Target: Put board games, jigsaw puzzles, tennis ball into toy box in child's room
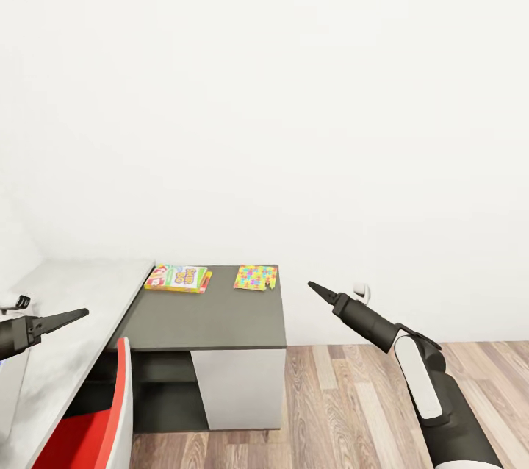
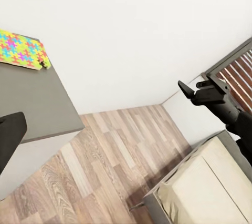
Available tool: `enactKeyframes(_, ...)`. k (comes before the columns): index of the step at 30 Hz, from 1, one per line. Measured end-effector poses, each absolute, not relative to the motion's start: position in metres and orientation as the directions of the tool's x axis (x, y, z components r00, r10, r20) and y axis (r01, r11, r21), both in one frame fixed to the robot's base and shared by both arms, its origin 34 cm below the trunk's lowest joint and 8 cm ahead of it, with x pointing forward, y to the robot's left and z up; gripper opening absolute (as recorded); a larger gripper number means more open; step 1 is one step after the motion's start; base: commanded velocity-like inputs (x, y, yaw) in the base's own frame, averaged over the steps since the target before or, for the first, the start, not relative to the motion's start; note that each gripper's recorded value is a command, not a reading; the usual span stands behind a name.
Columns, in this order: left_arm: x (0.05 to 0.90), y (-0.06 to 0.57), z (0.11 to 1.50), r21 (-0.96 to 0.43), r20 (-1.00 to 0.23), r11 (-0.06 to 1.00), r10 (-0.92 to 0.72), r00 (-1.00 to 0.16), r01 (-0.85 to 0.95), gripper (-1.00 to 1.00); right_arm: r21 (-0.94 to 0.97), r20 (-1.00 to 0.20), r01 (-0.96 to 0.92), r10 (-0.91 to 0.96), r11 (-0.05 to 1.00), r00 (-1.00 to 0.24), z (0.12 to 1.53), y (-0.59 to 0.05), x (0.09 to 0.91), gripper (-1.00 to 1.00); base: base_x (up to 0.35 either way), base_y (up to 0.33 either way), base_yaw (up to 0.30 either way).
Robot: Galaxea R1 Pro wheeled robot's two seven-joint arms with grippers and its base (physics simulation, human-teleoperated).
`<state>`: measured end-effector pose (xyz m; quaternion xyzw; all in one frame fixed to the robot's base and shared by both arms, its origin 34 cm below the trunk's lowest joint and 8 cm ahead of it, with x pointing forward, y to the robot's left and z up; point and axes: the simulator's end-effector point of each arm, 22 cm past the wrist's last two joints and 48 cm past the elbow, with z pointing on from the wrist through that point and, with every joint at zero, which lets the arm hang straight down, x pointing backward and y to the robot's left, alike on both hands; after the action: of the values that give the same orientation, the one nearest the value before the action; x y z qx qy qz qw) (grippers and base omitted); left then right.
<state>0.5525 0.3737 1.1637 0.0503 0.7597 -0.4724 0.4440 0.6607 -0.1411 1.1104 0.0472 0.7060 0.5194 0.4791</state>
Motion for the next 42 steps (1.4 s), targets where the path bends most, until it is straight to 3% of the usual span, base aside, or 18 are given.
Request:
enactKeyframes(15,0.55,0.374,1.17,-0.666,-0.731,0.549,-0.343,-0.59,0.506,1.0,0.775,-0.632,-0.443,0.569,0.45,-0.527,1.119,-0.141,0.659,1.0,-0.136,0.0,-0.156)
enactKeyframes(42,0.544,0.371,1.185,-0.648,-0.752,0.544,-0.342,-0.564,0.533,1.0,0.76,-0.649,-0.468,0.571,0.452,-0.503,1.139,-0.142,0.655,1.0,-0.006,0.0,-0.203)
